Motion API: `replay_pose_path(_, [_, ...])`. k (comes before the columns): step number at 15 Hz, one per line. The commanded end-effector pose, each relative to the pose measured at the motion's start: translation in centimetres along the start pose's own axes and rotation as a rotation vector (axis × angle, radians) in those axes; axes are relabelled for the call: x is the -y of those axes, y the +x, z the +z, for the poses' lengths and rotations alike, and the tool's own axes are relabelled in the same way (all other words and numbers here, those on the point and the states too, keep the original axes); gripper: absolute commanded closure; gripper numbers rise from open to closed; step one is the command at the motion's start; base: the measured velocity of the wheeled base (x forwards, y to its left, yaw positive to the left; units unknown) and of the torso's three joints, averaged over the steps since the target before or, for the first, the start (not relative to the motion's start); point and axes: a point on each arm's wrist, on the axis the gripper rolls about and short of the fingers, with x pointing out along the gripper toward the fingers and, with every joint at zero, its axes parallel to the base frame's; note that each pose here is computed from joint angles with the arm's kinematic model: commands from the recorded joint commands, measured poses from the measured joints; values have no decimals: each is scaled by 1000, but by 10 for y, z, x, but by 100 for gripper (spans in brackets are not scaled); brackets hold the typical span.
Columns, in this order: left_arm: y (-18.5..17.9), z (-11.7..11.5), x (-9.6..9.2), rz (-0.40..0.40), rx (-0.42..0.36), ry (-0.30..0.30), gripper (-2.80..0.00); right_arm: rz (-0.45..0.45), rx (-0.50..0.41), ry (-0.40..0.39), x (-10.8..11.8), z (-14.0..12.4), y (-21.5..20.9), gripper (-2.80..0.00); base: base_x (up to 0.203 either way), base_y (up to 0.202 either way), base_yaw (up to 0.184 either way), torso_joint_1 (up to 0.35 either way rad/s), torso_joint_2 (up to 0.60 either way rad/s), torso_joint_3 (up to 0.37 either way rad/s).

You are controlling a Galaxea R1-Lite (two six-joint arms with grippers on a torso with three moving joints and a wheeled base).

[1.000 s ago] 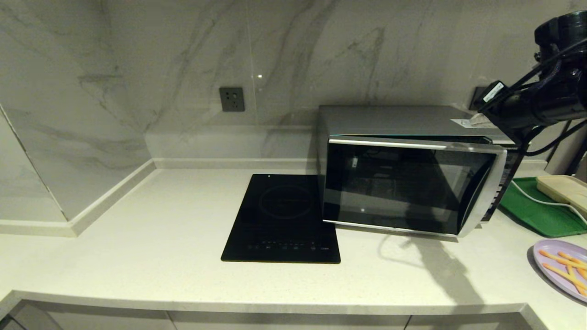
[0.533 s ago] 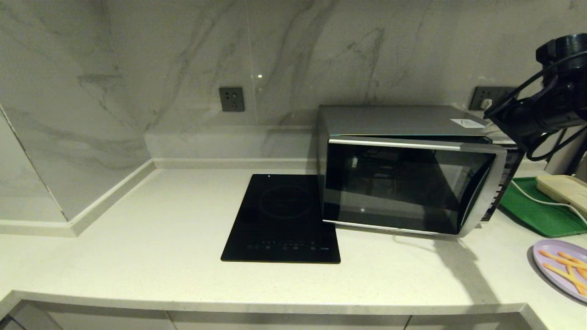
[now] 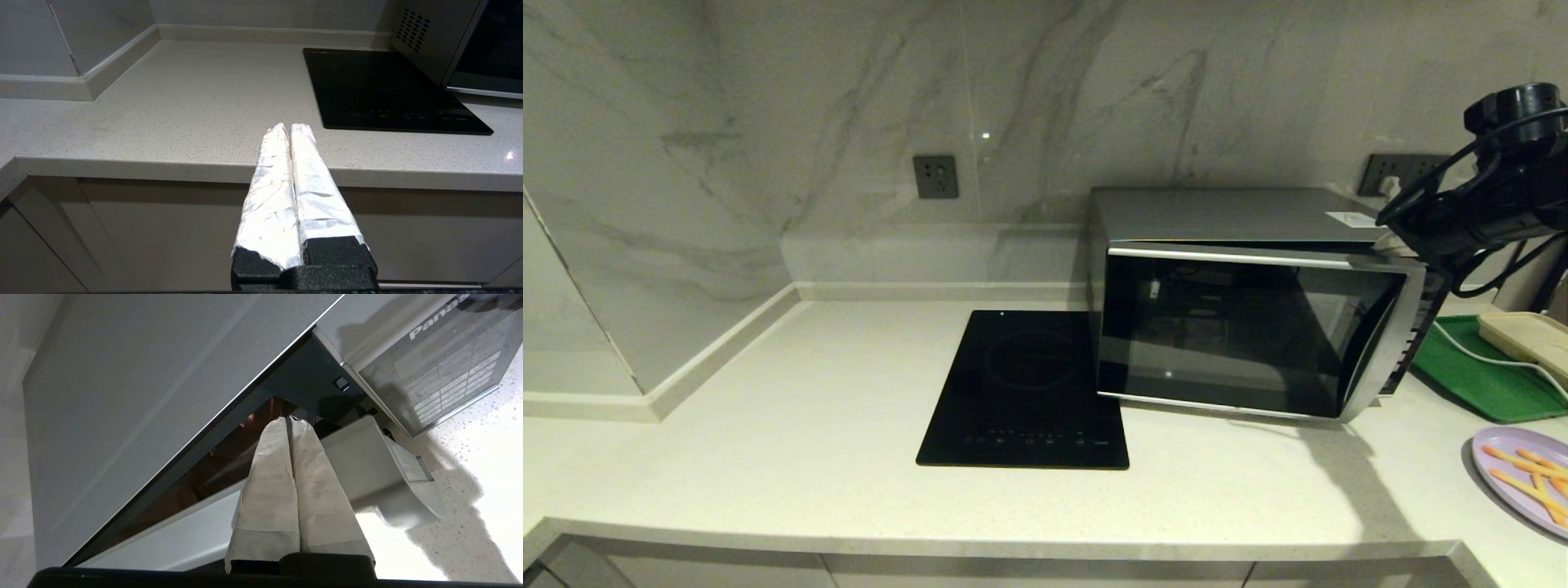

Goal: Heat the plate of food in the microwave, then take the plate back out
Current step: Open the microwave oven

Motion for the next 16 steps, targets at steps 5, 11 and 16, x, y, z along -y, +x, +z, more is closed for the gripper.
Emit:
replay_pose_path(5, [0, 0, 0, 1, 1, -1, 0, -9, -14, 3, 6, 2, 8, 0, 0, 0, 0, 0, 0, 0])
replay_pose_path(11, [0, 0, 0, 1, 2, -1, 0, -23, -40, -4, 4, 5, -42, 0, 0, 0, 0, 0, 0, 0])
replay_pose_path(16, [0, 0, 0, 1, 1, -1, 0, 115, -79, -78, 5, 2, -183, 0, 0, 0, 0, 0, 0, 0])
